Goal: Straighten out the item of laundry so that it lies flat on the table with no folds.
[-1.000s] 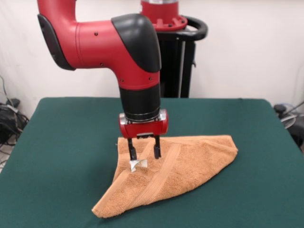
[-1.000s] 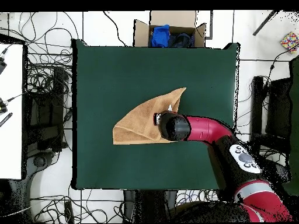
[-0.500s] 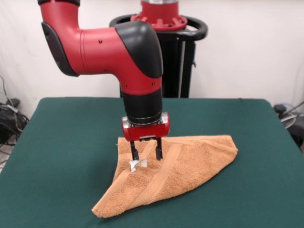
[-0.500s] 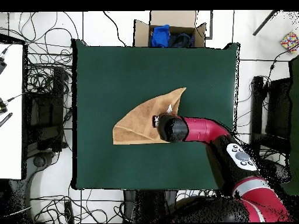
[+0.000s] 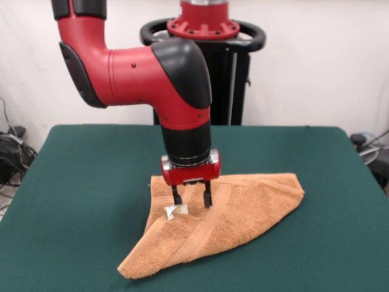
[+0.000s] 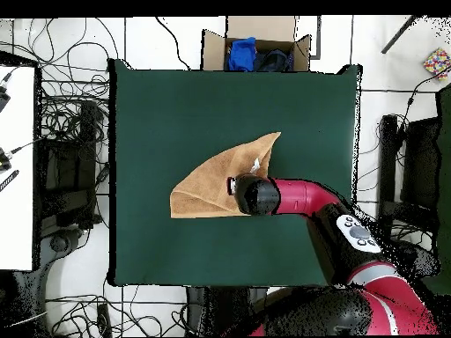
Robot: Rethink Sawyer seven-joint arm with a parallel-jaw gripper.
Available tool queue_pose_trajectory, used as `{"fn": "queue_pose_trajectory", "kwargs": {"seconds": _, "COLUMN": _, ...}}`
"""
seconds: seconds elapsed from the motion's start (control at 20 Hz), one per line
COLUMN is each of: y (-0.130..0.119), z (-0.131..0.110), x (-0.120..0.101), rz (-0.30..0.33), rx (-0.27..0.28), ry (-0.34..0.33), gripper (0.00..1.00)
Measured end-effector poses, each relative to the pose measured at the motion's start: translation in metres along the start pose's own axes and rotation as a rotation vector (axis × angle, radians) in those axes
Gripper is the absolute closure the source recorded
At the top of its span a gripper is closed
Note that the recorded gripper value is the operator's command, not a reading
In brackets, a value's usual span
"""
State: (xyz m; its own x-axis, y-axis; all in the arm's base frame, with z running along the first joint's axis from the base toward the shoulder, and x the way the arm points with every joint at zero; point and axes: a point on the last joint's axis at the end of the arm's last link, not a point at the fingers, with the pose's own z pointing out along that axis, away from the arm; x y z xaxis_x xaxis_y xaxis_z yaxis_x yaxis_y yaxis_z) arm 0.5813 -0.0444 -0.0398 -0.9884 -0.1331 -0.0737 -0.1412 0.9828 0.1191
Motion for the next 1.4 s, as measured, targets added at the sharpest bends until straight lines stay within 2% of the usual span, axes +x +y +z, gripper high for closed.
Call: {"fn": "queue_pose_trajectory", "kwargs": {"seconds": 1.4, "y": 0.0044, "z": 0.0018, "x": -0.0031, "rz": -0.008, "rx": 0.001, "ry": -0.016, "gripper": 0.00}}
